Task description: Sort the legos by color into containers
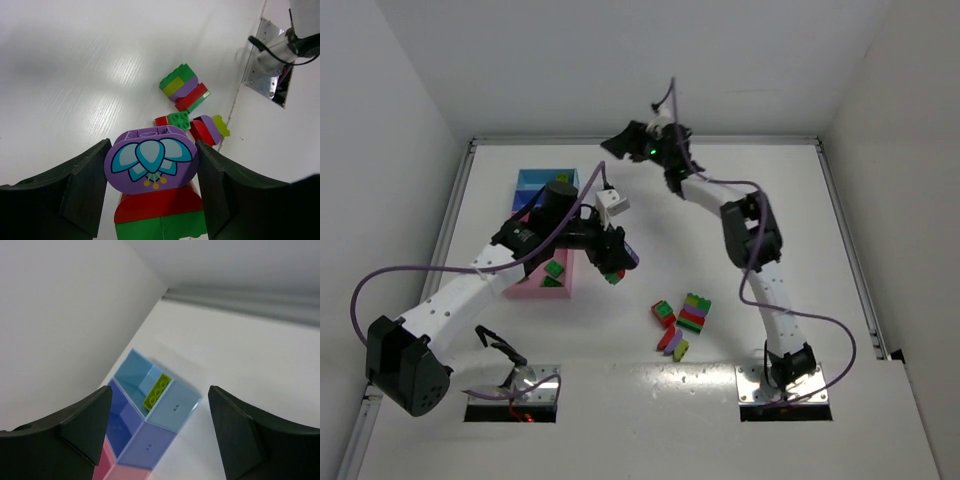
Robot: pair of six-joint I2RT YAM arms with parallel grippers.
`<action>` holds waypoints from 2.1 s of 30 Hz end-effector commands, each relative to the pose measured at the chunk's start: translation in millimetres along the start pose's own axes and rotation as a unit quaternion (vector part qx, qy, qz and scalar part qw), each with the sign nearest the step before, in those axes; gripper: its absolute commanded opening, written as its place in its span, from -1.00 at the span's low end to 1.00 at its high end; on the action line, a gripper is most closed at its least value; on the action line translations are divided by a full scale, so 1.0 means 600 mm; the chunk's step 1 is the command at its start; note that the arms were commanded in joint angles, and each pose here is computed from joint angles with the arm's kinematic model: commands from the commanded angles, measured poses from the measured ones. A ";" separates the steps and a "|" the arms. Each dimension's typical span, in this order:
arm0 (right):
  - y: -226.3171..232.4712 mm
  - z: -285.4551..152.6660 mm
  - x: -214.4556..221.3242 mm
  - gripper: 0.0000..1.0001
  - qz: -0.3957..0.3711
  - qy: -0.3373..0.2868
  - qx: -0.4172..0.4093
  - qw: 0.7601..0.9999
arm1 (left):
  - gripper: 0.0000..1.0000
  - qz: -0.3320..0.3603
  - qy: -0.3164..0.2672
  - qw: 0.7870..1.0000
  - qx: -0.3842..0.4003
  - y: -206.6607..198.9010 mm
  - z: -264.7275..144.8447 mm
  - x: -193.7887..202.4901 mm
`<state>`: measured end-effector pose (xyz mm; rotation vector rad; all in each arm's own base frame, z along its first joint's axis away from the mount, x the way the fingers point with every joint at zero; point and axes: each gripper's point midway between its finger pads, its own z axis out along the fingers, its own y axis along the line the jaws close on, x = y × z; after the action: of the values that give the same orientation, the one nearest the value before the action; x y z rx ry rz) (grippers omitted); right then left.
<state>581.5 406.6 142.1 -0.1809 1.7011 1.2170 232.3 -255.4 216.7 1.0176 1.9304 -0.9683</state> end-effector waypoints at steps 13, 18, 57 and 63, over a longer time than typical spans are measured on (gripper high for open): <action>0.062 -0.464 -0.158 0.63 -0.132 0.090 0.126 0.979 | -0.78 -0.203 -0.118 0.960 -0.153 0.125 0.042 -0.087; 0.104 -0.541 -0.068 0.63 -0.129 0.124 0.132 0.975 | -0.78 -0.313 -0.128 0.895 -0.290 0.220 0.060 -0.090; 0.167 -0.406 0.032 0.74 0.063 0.095 0.056 0.992 | -0.80 -0.369 -0.112 0.871 -0.304 0.262 0.170 -0.109; 0.153 -0.382 0.030 0.74 0.068 0.092 0.068 0.991 | -0.80 -0.368 -0.114 0.873 -0.298 0.255 0.165 -0.110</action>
<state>353.4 271.6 156.2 -0.0985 2.0861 1.2051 415.8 -292.7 163.8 -0.2146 2.2807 -0.6621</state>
